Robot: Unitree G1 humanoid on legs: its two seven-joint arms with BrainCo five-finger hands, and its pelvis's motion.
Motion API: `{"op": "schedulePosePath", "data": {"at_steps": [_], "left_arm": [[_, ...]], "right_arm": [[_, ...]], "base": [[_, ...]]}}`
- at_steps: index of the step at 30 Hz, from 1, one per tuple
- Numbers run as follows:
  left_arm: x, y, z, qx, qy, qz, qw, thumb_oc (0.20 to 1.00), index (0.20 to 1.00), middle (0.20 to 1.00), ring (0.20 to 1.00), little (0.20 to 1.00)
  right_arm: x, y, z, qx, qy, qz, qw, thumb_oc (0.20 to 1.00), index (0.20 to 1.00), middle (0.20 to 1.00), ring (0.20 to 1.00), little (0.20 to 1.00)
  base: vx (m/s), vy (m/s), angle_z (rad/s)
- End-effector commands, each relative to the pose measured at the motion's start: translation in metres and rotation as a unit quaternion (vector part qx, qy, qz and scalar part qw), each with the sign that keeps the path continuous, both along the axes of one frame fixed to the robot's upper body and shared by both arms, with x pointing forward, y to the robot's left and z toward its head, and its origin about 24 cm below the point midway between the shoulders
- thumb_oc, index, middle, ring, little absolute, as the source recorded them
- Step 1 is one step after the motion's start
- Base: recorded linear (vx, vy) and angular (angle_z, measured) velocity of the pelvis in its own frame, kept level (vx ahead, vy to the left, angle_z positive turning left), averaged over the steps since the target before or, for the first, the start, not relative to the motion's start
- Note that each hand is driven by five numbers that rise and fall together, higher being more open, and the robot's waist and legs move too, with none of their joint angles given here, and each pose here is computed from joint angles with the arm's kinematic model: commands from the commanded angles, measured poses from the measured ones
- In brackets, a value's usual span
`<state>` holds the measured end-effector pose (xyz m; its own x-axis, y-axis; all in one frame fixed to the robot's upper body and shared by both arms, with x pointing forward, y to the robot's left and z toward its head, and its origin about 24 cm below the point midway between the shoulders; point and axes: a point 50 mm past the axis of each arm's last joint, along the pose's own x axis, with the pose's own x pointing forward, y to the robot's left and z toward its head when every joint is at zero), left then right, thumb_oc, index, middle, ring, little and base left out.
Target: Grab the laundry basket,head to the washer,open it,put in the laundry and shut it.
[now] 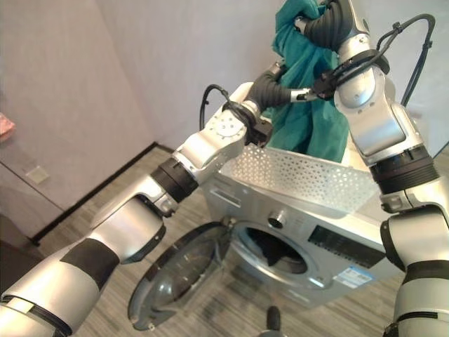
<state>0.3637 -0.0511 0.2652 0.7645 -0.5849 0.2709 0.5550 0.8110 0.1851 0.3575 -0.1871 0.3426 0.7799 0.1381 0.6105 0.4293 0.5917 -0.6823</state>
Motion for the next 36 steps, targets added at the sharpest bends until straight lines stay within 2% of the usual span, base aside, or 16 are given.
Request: {"op": "schedulePosePath", "data": {"at_steps": [1,8,9,10,11,12,13,14,19,23,26,31,32,35,36], "left_arm": [[-0.022,-0.014,0.049,-0.03,-0.109,-0.038,0.993,0.2,0.2,0.2,0.2,0.2],[-0.025,-0.008,0.053,-0.065,-0.127,-0.027,0.989,0.2,0.2,0.2,0.2,0.2],[-0.025,-0.006,0.052,-0.068,-0.129,-0.022,0.989,0.2,0.2,0.2,0.2,0.2],[-0.024,-0.003,0.052,-0.072,-0.131,-0.017,0.989,0.2,0.2,0.2,0.2,0.2],[-0.024,-0.003,0.052,-0.072,-0.131,-0.016,0.989,0.2,0.2,0.2,0.2,0.2],[-0.022,0.002,0.05,-0.082,-0.131,-0.009,0.988,0.2,0.2,0.2,0.2,0.2],[-0.023,0.001,0.05,-0.084,-0.13,-0.009,0.988,0.2,0.2,0.2,0.2,0.2],[-0.023,0.0,0.05,-0.086,-0.13,-0.009,0.988,0.2,0.2,0.2,0.2,0.2],[-0.021,0.001,0.05,-0.097,-0.128,0.006,0.987,0.2,0.2,0.2,0.2,0.2],[-0.021,0.006,0.055,-0.114,-0.137,0.022,0.984,0.2,0.2,0.2,0.2,0.2],[-0.02,0.02,0.065,-0.155,-0.151,0.046,0.975,0.2,0.2,0.2,0.2,0.2],[-0.021,0.034,0.077,-0.175,-0.178,0.063,0.966,0.2,0.2,0.2,0.2,0.2],[-0.022,0.046,0.088,-0.186,-0.202,0.076,0.959,0.2,0.2,0.2,0.2,0.2],[-0.022,0.046,0.088,-0.186,-0.201,0.077,0.959,0.2,0.2,0.2,0.2,0.2],[-0.029,0.071,0.107,-0.218,-0.245,0.093,0.94,0.2,0.2,0.2,0.2,0.2]], "right_arm": [[-0.015,-0.002,0.038,0.012,-0.086,0.003,0.996,0.2,0.2,0.2,0.2,0.2],[-0.01,0.001,0.024,0.035,-0.075,0.019,0.996,0.2,0.2,0.2,0.2,0.2],[-0.008,0.002,0.022,0.04,-0.073,0.023,0.996,0.285,0.285,0.285,0.285,0.285],[-0.007,0.002,0.019,0.042,-0.07,0.026,0.996,0.404,0.404,0.404,0.404,0.404],[-0.007,0.003,0.019,0.042,-0.069,0.026,0.996,0.561,0.561,0.561,0.561,0.561],[-0.004,0.002,0.012,0.043,-0.058,0.026,0.997,0.805,0.805,0.805,0.805,0.805],[-0.003,0.002,0.011,0.042,-0.055,0.026,0.997,0.881,0.881,0.881,0.881,0.881],[-0.002,0.003,0.01,0.04,-0.052,0.025,0.998,1.0,1.0,1.0,1.0,1.0],[0.001,0.008,0.008,0.059,-0.05,0.038,0.996,1.0,1.0,1.0,1.0,1.0],[0.0,0.013,0.008,0.111,-0.065,0.07,0.989,1.0,1.0,1.0,1.0,1.0],[-0.008,0.02,0.009,0.155,-0.096,0.111,0.977,1.0,1.0,1.0,1.0,1.0],[-0.017,0.022,0.008,0.158,-0.118,0.129,0.972,1.0,1.0,1.0,1.0,1.0],[-0.021,0.02,0.007,0.164,-0.13,0.136,0.968,1.0,1.0,1.0,1.0,1.0],[-0.022,0.02,0.007,0.164,-0.13,0.136,0.968,1.0,1.0,1.0,1.0,1.0],[-0.034,0.018,0.001,0.177,-0.153,0.157,0.959,1.0,1.0,1.0,1.0,1.0]], "base": [[0.0,-0.034,-0.02],[0.0,-0.01,0.0],[0.0,-0.037,0.01],[0.0,0.0,0.0],[0.0,0.0,0.0],[0.0,0.0,0.0],[0.0,-0.035,0.0],[0.0,0.0,0.0],[0.0,0.0,0.0],[0.0,0.003,-0.04],[0.0,0.003,-0.02],[0.0,0.0,0.0],[0.0,0.0,0.0],[0.01,0.014,0.0],[0.02,0.054,-0.01]]}}
